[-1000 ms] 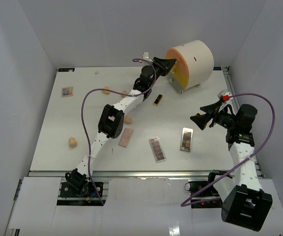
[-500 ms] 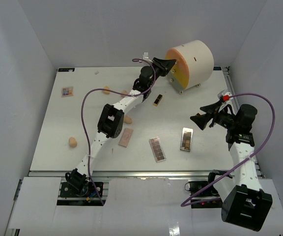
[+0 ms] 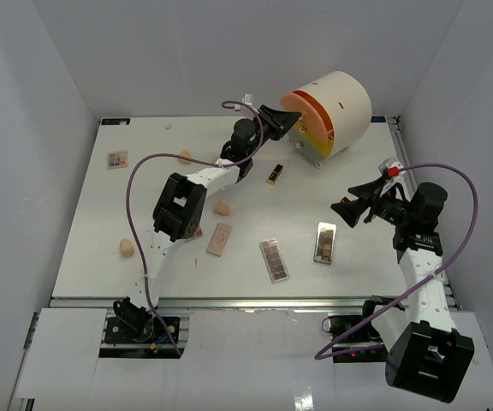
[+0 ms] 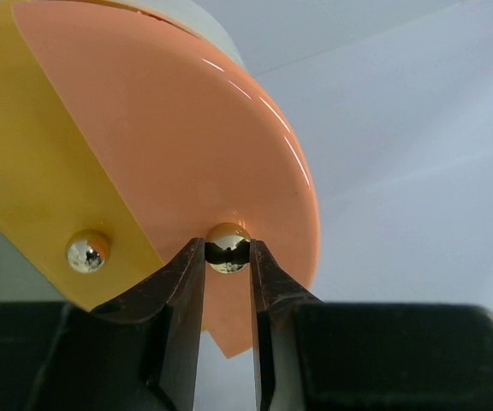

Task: Organize the makeup

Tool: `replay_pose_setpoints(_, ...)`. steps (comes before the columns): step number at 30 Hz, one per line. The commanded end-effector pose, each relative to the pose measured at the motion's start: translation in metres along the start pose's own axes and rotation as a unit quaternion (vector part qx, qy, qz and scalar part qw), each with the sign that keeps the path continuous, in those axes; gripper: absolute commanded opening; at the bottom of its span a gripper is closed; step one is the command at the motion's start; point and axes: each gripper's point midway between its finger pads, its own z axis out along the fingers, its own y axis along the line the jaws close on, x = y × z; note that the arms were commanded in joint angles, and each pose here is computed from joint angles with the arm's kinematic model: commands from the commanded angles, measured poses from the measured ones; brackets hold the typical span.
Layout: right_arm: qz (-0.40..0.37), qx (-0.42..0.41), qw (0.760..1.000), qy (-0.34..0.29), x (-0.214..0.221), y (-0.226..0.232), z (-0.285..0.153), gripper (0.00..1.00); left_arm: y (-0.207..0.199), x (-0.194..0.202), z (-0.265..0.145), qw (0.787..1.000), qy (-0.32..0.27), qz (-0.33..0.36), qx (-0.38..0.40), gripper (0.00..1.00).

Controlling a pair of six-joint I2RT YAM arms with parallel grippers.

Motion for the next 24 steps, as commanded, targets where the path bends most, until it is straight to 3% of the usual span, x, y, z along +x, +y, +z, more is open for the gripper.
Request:
replay_pose_setpoints(1, -0.022, -0.009, 1.0, -0.013, -0.008, 0.003, -0.001, 0.9, -0.089, -0.024, -0.03, 0.995, -0.01, 0.034, 0.089, 0.11)
replay_pose_setpoints(11, -0.023, -0.022, 0.999, -0.014, -0.007, 0.007, -0.001, 0.9, -0.076, -0.022, -0.067, 0.997, 0.009, 0.033, 0.072, 0.16)
replay_pose_setpoints(13, -0.025, -0.022, 0.999, -0.014, -0.007, 0.007, -0.001, 0.9, -0.076, -0.02, -0.068, 0.997, 0.013, 0.03, 0.072, 0.27)
replay_pose_setpoints(18, -0.026, -0.024, 0.999, -0.013, -0.006, 0.008, -0.001, 0.9, -0.078, -0.017, -0.067, 0.997, 0.024, 0.024, 0.071, 0.71)
replay_pose_setpoints(21, -0.026, -0.026, 0.999, -0.012, -0.005, 0.008, -0.001, 0.9, -0.077, -0.014, -0.066, 0.997, 0.036, 0.02, 0.07, 0.86)
replay_pose_setpoints(24, -0.027, -0.027, 0.999, -0.012, -0.005, 0.008, -0.001, 0.9, -0.072, -0.008, -0.068, 0.996, 0.053, 0.013, 0.071, 0.89)
